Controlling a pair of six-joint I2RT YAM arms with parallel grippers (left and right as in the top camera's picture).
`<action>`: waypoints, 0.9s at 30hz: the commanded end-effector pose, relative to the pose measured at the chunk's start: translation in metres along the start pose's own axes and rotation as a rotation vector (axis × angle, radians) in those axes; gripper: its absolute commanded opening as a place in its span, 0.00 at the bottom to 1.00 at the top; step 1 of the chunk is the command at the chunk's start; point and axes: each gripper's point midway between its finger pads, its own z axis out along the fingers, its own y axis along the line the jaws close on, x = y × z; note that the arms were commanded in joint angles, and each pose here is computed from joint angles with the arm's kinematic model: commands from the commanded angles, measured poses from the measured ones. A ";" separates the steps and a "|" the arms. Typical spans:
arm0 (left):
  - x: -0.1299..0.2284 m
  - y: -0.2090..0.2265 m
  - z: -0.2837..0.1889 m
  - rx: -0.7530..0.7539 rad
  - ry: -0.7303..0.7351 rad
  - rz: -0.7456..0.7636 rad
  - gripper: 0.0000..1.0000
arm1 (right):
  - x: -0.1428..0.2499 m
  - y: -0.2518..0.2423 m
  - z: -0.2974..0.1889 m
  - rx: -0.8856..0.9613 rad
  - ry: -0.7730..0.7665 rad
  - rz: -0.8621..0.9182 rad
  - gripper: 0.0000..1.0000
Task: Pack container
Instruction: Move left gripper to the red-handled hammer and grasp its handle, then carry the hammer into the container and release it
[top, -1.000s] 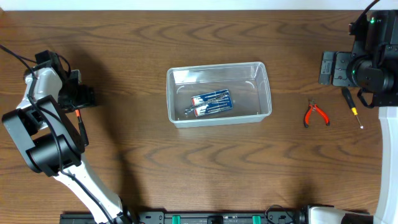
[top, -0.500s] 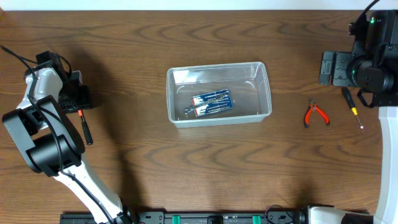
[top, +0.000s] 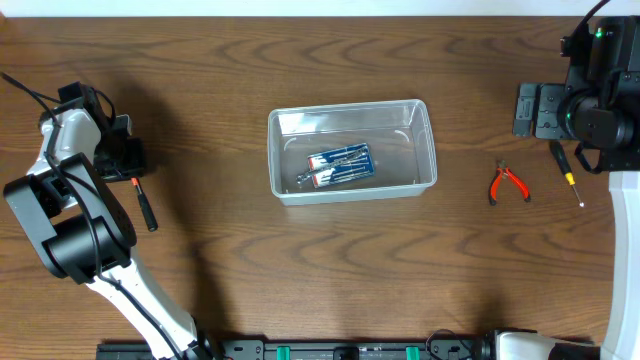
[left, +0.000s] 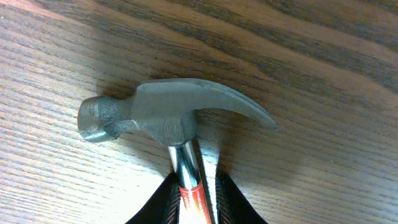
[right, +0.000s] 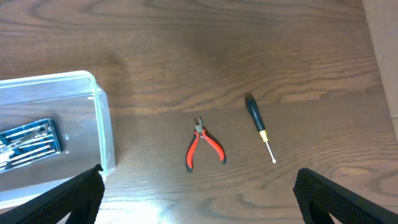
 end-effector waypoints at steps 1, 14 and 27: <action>0.024 0.002 0.026 -0.015 0.100 0.007 0.12 | -0.001 -0.003 0.000 0.012 -0.001 -0.016 0.99; 0.024 0.002 0.026 -0.015 0.099 0.007 0.06 | -0.001 -0.003 0.000 0.012 -0.001 -0.016 0.99; -0.015 -0.066 -0.088 0.067 -0.094 0.126 0.06 | 0.000 -0.003 0.000 0.012 0.001 -0.015 0.99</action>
